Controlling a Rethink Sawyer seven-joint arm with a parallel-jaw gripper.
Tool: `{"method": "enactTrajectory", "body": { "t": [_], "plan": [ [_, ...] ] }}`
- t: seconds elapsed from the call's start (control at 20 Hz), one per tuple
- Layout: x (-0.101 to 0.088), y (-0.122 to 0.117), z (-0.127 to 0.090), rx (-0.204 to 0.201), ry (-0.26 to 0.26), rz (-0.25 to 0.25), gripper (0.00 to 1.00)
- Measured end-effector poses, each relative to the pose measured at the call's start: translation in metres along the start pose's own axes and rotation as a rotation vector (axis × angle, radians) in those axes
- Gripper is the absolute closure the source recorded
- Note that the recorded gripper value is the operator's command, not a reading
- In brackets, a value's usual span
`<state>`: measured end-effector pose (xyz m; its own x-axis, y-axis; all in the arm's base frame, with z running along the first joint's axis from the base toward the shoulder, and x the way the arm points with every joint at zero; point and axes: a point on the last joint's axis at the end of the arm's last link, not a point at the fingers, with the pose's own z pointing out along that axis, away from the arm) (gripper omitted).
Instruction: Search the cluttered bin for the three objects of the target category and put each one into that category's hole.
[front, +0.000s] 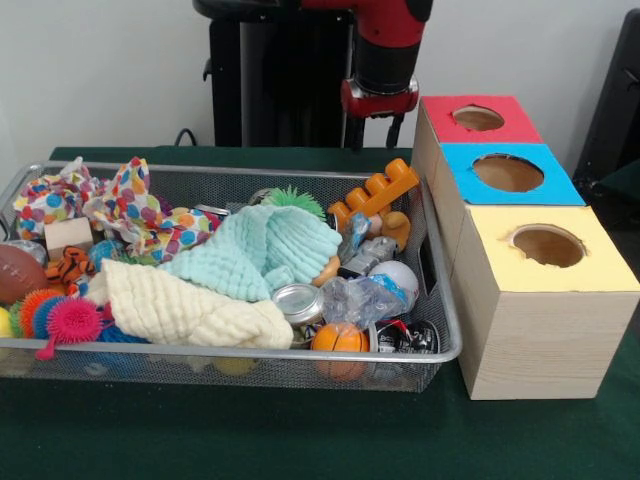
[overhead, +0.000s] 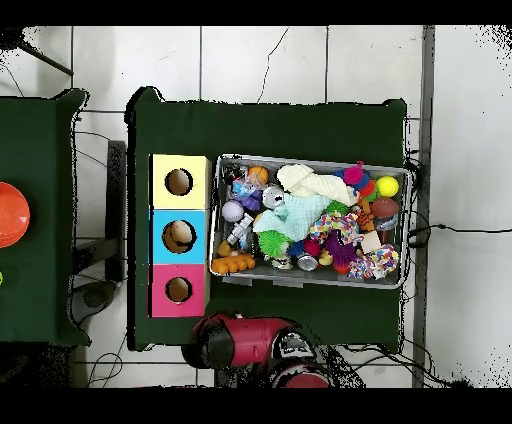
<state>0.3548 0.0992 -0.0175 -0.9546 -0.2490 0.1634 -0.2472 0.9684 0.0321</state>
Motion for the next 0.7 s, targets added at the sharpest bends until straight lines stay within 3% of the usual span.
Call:
{"method": "enactTrajectory", "body": {
  "t": [0.15, 0.55, 0.7],
  "plan": [
    [-0.007, -0.001, 0.000, 0.003, 0.006, 0.004, 0.00],
    [-0.017, -0.007, -0.001, -0.003, 0.089, 0.007, 0.00],
    [-0.031, -0.013, -0.002, 0.003, 0.094, 0.008, 0.00]
  ]
}}
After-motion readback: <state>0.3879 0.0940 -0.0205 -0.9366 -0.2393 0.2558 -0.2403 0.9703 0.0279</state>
